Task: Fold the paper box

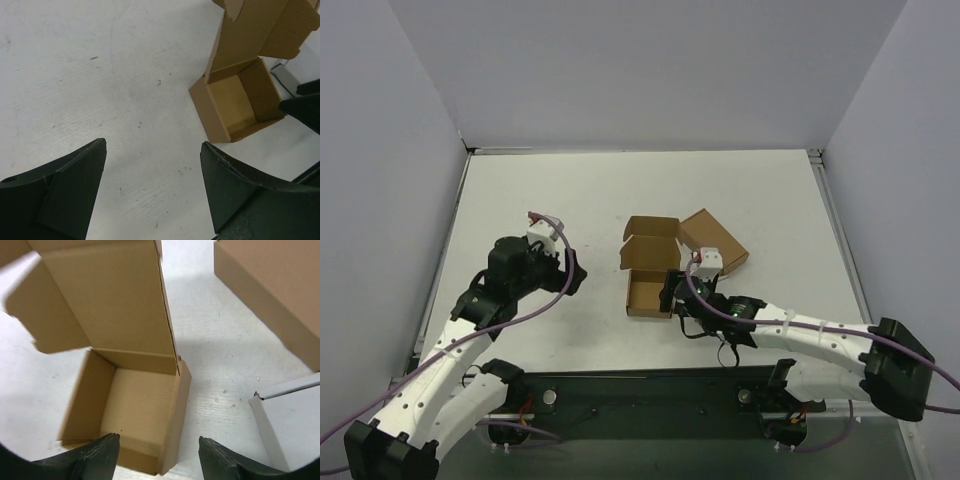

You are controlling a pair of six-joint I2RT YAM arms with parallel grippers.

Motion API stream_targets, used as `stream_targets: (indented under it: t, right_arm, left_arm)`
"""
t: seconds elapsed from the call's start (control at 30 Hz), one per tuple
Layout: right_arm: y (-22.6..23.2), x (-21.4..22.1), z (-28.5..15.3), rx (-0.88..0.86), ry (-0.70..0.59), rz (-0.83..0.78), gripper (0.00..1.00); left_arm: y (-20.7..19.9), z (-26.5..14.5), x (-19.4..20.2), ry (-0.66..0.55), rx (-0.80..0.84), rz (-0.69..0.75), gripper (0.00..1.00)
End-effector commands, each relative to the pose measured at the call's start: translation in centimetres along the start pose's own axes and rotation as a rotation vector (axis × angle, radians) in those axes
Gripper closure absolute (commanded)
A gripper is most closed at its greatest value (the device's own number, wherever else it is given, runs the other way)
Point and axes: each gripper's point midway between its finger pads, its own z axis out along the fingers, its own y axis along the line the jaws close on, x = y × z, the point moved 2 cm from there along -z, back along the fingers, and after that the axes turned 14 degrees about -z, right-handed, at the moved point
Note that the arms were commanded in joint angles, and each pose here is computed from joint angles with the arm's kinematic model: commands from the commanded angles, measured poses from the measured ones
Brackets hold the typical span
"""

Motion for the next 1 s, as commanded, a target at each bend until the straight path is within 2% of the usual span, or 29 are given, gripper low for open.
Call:
stream_targets:
  t: [0.0,0.13,0.27,0.4,0.57,0.97]
  right_arm:
    - [-1.2,-2.8,-3.2,-0.018,-0.081,-0.021,0.34]
    - [-2.8,-6.3,-5.7,-0.028,-0.149,0.0,0.32]
    - [-3.1,-8.3,-6.3,-0.088,-0.11,-0.006,0.34]
    - [-3.1,-9.5,-5.8,-0.066,-0.061,-0.097,0.36]
    - [-3.3,-10.2,-3.9,-0.008,-0.02,-0.17,0.38]
    - [-3.3,-11.4,-0.6,0.049,0.023,-0.204,0.44]
  left_arm:
    - [-3.5,0.5,-1.4,-0.026,0.187,0.076,0.15]
    - [-5.9,2.1,-3.6,-0.045,0.255,0.108,0.16]
    - [-7.7,4.4,-5.6,-0.064,0.24,0.152,0.18]
    - [-8.4,6.5,-4.9,-0.037,0.264,0.151,0.2]
    - [-8.2,7.0,-4.4,-0.033,0.261,0.151,0.21]
    - [-8.2,9.7,-2.6,0.059,0.227,0.168,0.25]
